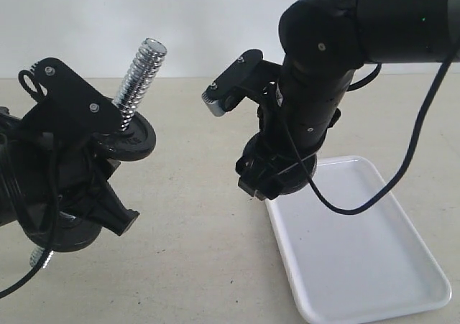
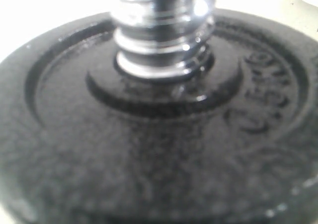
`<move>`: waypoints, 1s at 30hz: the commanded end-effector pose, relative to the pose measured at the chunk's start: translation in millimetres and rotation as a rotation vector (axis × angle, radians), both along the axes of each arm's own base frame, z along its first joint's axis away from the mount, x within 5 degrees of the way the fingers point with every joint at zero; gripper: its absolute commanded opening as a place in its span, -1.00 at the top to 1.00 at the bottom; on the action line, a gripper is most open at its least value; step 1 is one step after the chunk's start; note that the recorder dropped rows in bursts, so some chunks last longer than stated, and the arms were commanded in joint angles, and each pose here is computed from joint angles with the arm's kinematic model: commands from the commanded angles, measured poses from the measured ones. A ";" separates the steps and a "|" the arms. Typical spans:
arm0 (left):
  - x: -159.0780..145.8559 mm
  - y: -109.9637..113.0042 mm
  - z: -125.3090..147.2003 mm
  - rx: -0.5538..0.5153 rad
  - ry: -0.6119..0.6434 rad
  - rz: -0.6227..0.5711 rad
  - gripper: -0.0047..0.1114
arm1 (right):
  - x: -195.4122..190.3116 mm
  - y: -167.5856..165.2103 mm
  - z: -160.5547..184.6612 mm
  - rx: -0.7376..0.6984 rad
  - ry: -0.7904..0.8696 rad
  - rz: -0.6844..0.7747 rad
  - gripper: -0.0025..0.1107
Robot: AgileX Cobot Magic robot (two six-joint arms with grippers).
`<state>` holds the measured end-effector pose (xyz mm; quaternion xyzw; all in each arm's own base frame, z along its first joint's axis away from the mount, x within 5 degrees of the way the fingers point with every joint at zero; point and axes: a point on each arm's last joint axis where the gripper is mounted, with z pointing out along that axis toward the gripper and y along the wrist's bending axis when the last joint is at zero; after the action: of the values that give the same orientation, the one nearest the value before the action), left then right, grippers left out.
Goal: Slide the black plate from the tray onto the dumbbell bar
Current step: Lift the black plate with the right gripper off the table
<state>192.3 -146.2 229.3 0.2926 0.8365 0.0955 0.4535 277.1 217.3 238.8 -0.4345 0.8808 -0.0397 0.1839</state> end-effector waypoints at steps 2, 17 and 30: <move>3.0 7.2 28.8 0.016 -0.120 0.041 0.84 | -1.4 -0.3 10.6 0.026 -0.030 0.026 0.96; -1.1 13.8 17.5 0.056 -0.099 0.055 0.84 | -6.3 7.3 10.2 0.173 0.081 0.154 0.96; -1.1 14.0 17.5 0.057 -0.100 0.056 0.84 | 13.4 -36.0 22.1 0.538 0.309 0.240 0.96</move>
<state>188.0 -138.6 219.0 0.2978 0.8404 0.1157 0.4379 291.2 188.6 245.4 -0.4644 0.8442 0.2272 0.1413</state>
